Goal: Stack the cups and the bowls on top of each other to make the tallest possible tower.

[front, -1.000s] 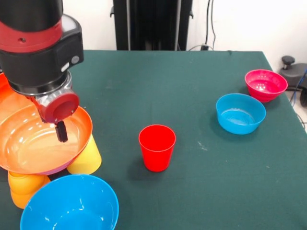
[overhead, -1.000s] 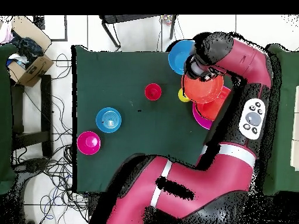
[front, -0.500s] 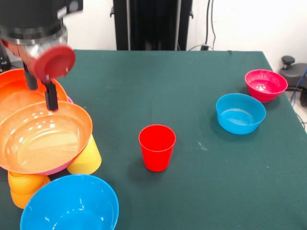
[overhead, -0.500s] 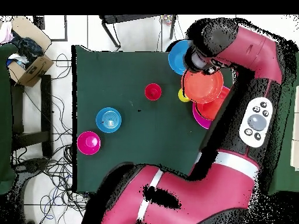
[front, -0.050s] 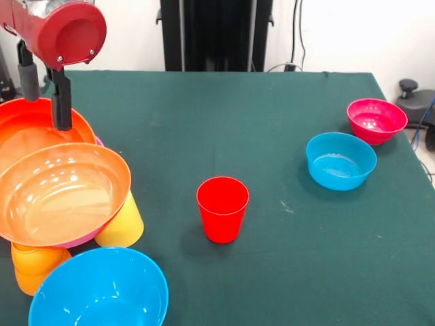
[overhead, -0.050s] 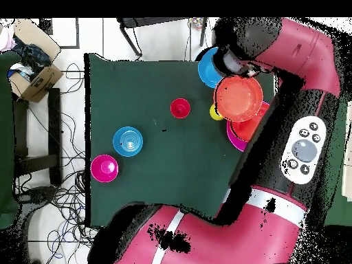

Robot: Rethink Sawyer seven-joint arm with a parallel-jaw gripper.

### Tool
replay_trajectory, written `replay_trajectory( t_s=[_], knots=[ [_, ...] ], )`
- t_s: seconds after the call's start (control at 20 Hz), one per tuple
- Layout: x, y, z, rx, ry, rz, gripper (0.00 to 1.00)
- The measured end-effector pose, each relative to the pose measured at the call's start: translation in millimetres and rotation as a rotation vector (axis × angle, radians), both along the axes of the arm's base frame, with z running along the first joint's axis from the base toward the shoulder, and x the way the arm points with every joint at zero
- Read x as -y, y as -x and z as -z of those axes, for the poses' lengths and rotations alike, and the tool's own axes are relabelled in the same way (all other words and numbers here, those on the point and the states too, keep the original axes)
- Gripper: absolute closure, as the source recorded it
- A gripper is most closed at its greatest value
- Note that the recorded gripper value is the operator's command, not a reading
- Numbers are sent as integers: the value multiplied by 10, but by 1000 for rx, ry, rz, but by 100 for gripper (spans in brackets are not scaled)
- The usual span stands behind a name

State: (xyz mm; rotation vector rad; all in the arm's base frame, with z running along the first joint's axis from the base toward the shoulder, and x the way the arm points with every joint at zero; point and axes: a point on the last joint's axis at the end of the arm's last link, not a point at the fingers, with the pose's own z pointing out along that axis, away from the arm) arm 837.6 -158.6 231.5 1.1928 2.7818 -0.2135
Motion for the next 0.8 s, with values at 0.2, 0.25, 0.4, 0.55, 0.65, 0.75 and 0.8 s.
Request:
replay_trajectory(
  t_s=[0.2,0.25,0.4,0.55,0.65,0.75,0.8],
  knots=[
    [-55,-132,87,22,15,-23,0],
    [-66,-169,116,26,18,-29,0],
    [-124,-314,238,45,24,-53,0],
    [-219,-458,409,60,19,-76,0],
    [-300,-534,551,62,4,-89,0],
    [-340,-562,624,60,-3,-94,0],
    [-364,-576,671,58,-9,-97,0]
  ],
)
